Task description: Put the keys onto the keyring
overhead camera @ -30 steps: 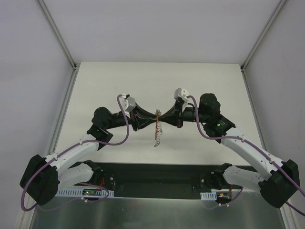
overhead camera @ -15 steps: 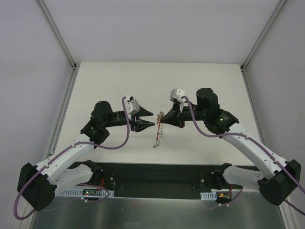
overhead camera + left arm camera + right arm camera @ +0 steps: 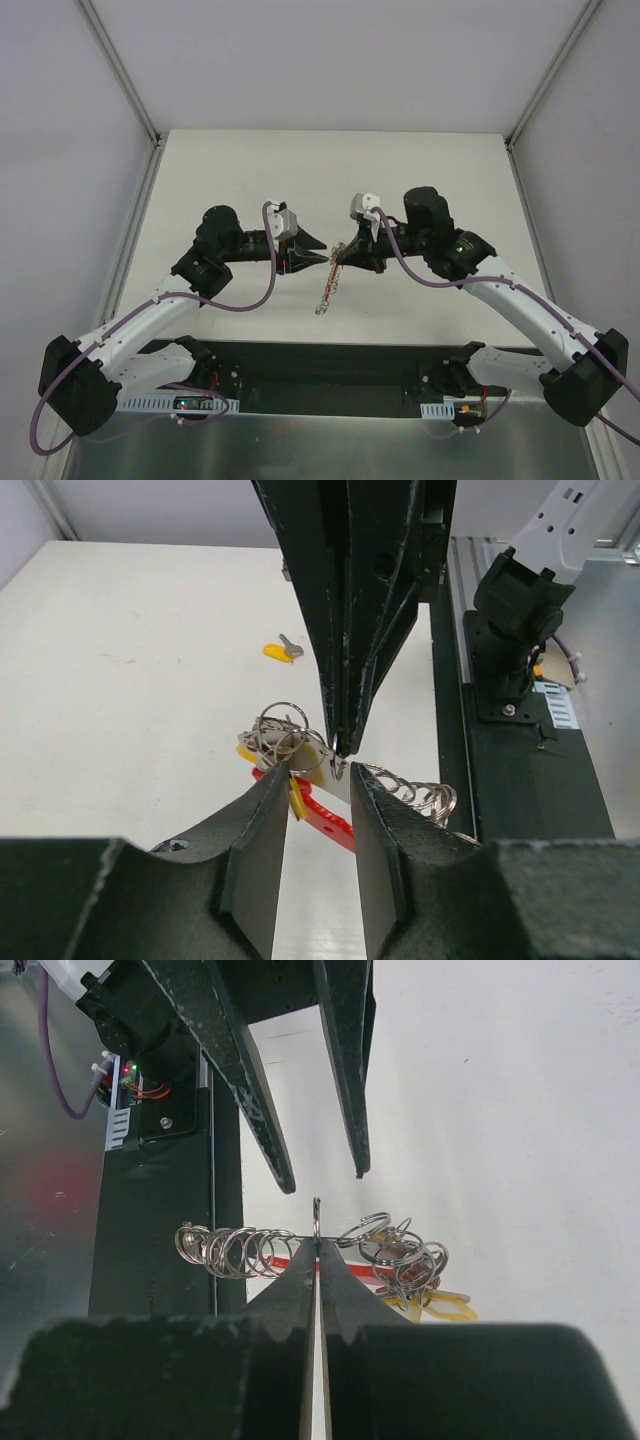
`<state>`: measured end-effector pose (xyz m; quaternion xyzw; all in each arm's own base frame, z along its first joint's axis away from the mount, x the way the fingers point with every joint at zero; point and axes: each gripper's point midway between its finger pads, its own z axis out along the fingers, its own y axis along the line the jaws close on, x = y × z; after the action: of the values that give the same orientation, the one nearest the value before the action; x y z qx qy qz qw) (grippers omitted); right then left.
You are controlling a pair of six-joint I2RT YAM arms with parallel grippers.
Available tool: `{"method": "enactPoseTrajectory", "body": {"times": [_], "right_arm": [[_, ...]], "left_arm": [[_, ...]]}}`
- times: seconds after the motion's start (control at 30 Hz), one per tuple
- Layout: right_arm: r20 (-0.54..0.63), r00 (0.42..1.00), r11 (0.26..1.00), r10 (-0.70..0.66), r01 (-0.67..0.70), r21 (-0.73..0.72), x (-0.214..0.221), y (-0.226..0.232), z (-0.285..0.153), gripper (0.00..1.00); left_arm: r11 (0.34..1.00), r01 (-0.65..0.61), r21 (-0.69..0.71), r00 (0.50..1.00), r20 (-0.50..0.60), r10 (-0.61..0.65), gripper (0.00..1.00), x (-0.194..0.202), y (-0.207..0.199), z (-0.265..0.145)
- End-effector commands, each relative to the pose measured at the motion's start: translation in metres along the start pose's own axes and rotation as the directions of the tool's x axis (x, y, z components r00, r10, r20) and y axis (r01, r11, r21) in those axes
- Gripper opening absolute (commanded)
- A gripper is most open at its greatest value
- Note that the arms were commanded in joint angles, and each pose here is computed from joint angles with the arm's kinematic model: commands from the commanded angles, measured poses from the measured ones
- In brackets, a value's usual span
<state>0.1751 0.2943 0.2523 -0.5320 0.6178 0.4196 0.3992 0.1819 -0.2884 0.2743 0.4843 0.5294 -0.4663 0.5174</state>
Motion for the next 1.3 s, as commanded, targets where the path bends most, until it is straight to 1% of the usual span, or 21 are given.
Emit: {"method": "enactPoseTrajectory", "body": {"times": [0.0,0.13,0.37,0.6,0.67,0.7,0.8,0.83,0.87,0.9,0.97,1.0,1.1,1.17,1.2,1.27], "right_arm": [[0.065,0.994,0.996,-0.087,0.088,-0.001,-0.032,0.000,-0.003,0.01],[0.066,0.994,0.996,-0.088,0.089,-0.007,-0.032,0.001,-0.002,0.01],[0.064,0.994,0.996,-0.089,0.089,-0.003,-0.031,0.001,-0.002,0.01],[0.060,0.994,0.996,-0.088,0.088,-0.007,-0.030,0.001,-0.002,0.01],[0.062,0.994,0.996,-0.092,0.093,-0.008,-0.031,0.003,-0.002,0.01],[0.062,0.994,0.996,-0.092,0.093,-0.008,-0.031,0.003,-0.002,0.01],[0.060,0.994,0.996,-0.089,0.089,-0.010,-0.030,0.004,-0.002,0.01],[0.060,0.995,0.996,-0.083,0.083,-0.009,-0.030,0.004,-0.003,0.04],[0.063,0.995,0.997,-0.082,0.083,-0.003,-0.031,0.004,-0.004,0.10],[0.061,0.995,0.997,-0.075,0.074,0.013,-0.031,0.002,-0.005,0.26],[0.061,0.997,0.998,-0.048,0.046,0.035,-0.029,0.000,-0.006,0.38],[0.073,0.996,0.998,-0.052,0.049,0.050,-0.032,0.000,-0.009,0.52],[0.087,0.996,0.995,-0.013,0.004,0.096,-0.032,-0.002,-0.018,0.75],[0.091,0.996,0.986,0.024,-0.039,0.165,-0.028,-0.013,-0.026,0.79],[0.097,0.993,0.973,0.060,-0.080,0.215,-0.027,-0.018,-0.033,0.84],[0.097,0.988,0.941,0.120,-0.144,0.306,-0.016,-0.033,-0.045,0.91]], "left_arm": [[0.996,-0.029,0.083,0.999,0.023,0.027,0.30,-0.013,-0.013,0.006],[0.996,-0.013,0.088,1.000,0.012,0.012,0.30,-0.010,-0.011,0.009],[0.994,0.016,0.109,1.000,-0.014,-0.014,0.24,-0.004,-0.013,0.015],[0.994,0.036,0.106,0.999,-0.042,-0.032,0.12,0.001,-0.012,0.015],[0.994,0.039,0.101,0.998,-0.051,-0.034,0.03,0.001,-0.011,0.015],[0.995,0.041,0.096,0.998,-0.056,-0.035,0.00,0.002,-0.010,0.015],[0.997,0.041,0.063,0.997,-0.065,-0.037,0.00,0.004,-0.006,0.014],[0.998,0.037,0.047,0.997,-0.062,-0.034,0.00,0.003,-0.004,0.013],[0.999,0.033,0.038,0.998,-0.063,-0.031,0.00,0.004,-0.003,0.012],[1.000,0.023,0.020,0.998,-0.060,-0.022,0.00,0.003,-0.001,0.011],[1.000,0.016,0.004,0.998,-0.061,-0.016,0.00,0.005,0.000,0.009],[1.000,0.003,-0.007,0.999,-0.055,-0.004,0.00,0.002,0.000,0.007],[0.999,-0.024,-0.048,0.999,-0.047,0.022,0.00,0.001,0.001,0.001],[0.996,-0.035,-0.078,0.998,-0.047,0.031,0.00,0.002,0.003,-0.004],[0.994,-0.051,-0.092,0.998,-0.033,0.048,0.00,-0.004,0.002,-0.008],[0.993,-0.048,-0.112,0.998,-0.034,0.045,0.00,-0.003,0.002,-0.011]]}}
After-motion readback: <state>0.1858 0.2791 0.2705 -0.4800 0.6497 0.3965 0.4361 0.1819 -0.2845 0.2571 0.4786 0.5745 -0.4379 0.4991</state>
